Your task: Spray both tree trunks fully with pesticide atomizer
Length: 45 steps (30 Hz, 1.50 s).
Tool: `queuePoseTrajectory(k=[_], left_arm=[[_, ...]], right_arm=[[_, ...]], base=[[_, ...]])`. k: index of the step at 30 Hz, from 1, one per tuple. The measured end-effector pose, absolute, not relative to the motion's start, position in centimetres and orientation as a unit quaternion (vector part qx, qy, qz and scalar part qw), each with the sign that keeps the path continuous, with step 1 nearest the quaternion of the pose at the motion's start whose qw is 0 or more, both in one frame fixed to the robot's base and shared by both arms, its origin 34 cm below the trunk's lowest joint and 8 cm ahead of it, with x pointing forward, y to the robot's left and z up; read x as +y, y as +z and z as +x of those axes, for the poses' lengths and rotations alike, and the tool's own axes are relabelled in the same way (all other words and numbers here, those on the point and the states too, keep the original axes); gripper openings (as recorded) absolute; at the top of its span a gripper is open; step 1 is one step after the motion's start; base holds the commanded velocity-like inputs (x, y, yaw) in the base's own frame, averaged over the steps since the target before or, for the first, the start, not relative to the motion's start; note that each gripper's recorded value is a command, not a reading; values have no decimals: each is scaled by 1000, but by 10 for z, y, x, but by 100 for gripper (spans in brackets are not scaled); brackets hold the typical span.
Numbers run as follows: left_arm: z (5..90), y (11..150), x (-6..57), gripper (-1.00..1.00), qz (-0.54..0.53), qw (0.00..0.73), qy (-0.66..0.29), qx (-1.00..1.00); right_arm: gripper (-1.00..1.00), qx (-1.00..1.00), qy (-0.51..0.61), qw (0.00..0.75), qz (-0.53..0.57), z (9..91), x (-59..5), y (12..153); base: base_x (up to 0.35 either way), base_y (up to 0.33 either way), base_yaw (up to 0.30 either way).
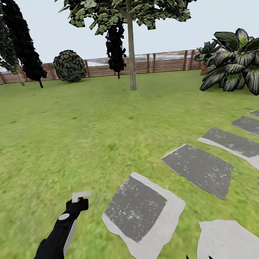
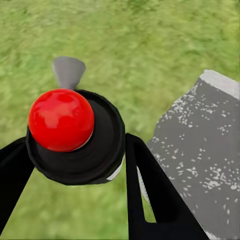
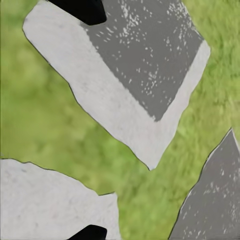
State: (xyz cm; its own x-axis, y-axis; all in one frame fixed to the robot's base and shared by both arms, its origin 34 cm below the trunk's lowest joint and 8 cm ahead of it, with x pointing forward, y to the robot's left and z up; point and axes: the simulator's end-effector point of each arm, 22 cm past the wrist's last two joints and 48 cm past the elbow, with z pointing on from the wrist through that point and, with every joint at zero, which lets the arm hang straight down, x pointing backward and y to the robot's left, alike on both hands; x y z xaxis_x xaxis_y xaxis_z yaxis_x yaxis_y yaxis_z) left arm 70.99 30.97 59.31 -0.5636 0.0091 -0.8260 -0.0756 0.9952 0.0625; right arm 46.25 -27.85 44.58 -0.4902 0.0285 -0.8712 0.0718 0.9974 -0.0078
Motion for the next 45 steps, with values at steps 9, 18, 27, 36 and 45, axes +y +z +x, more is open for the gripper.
queuePoseTrajectory(k=[9, 18, 27, 36, 45], left_arm=[[709, 593, 315, -100, -19, 466, 49, 883], [707, 588, 306, -100, -19, 461, 44, 886], [710, 592, 308, -100, -18, 467, 44, 883], [711, 594, 306, -100, -17, 468, 42, 883], [714, 605, 305, -100, -16, 479, 42, 877]], right_arm=[[100, 863, -22, 504, 29, 463, -279, 446], [100, 863, -22, 504, 29, 463, -279, 446], [100, 863, -22, 504, 29, 463, -279, 446], [100, 863, -22, 504, 29, 463, -279, 446], [100, 862, -23, 505, 32, 463, -280, 447]], base=[[341, 0, 0], [341, 0, 0], [341, 0, 0], [341, 0, 0], [341, 0, 0]])
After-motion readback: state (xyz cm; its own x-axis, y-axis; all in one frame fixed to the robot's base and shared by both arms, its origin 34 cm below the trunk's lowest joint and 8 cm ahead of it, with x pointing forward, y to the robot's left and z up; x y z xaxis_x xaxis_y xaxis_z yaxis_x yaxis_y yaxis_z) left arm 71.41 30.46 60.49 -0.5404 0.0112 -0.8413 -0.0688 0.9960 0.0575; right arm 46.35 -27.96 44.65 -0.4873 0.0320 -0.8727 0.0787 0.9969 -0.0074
